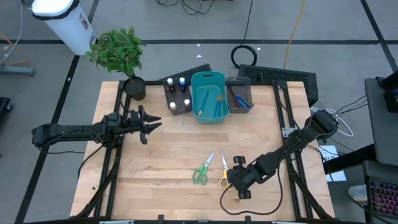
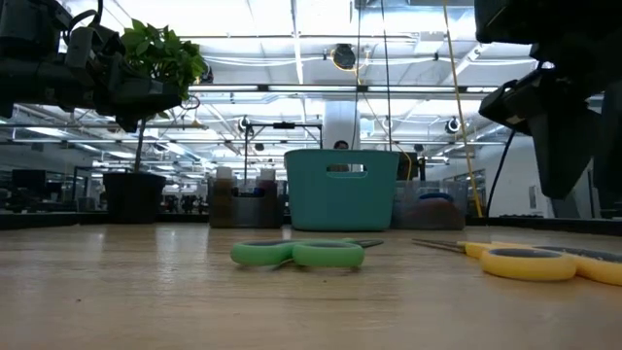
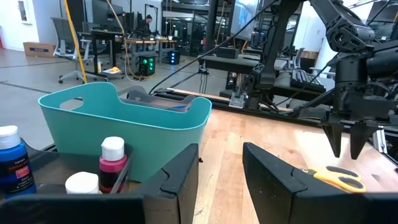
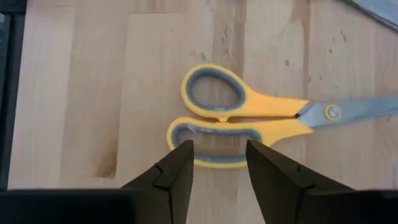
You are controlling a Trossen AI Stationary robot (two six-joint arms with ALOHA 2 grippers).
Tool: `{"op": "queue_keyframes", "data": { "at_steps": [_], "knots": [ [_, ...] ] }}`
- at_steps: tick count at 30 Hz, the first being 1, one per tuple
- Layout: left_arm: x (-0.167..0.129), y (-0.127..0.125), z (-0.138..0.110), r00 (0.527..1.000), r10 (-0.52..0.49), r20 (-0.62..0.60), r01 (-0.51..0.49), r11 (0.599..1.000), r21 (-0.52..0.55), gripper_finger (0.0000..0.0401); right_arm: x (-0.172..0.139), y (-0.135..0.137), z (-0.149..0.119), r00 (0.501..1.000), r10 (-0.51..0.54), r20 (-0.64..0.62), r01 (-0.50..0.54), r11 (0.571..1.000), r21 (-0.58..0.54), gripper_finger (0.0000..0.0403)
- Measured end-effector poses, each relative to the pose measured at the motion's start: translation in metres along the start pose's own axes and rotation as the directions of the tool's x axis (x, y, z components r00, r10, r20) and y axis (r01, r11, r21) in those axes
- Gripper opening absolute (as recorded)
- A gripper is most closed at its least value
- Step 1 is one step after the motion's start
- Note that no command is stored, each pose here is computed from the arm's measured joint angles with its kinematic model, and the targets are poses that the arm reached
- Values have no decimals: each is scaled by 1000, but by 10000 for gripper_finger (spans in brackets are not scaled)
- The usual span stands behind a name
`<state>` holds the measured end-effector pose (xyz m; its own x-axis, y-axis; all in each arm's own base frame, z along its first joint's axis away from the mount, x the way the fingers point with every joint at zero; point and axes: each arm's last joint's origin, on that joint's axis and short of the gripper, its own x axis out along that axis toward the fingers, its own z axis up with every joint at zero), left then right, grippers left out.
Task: Pick & Place Paint Supplies
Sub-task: Put the yellow scissor into the right black bin
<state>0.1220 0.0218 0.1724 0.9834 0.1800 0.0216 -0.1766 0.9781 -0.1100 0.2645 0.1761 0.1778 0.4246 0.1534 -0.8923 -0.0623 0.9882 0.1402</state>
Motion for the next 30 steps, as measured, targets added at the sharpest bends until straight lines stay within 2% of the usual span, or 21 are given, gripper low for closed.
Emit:
{"op": "queue_keyframes", "data": {
  "at_steps": [6,12,30],
  "knots": [
    [0,0,0,1000,0,0,0,1000,0,131,0,-3,2,995,-85,51,82,995,54,132],
    [0,0,0,1000,0,0,0,1000,0,131,0,-2,2,995,-83,50,77,992,104,125],
    [0,0,0,1000,0,0,0,1000,0,131,-1,8,3,992,-57,117,51,997,54,114]
  ]
}}
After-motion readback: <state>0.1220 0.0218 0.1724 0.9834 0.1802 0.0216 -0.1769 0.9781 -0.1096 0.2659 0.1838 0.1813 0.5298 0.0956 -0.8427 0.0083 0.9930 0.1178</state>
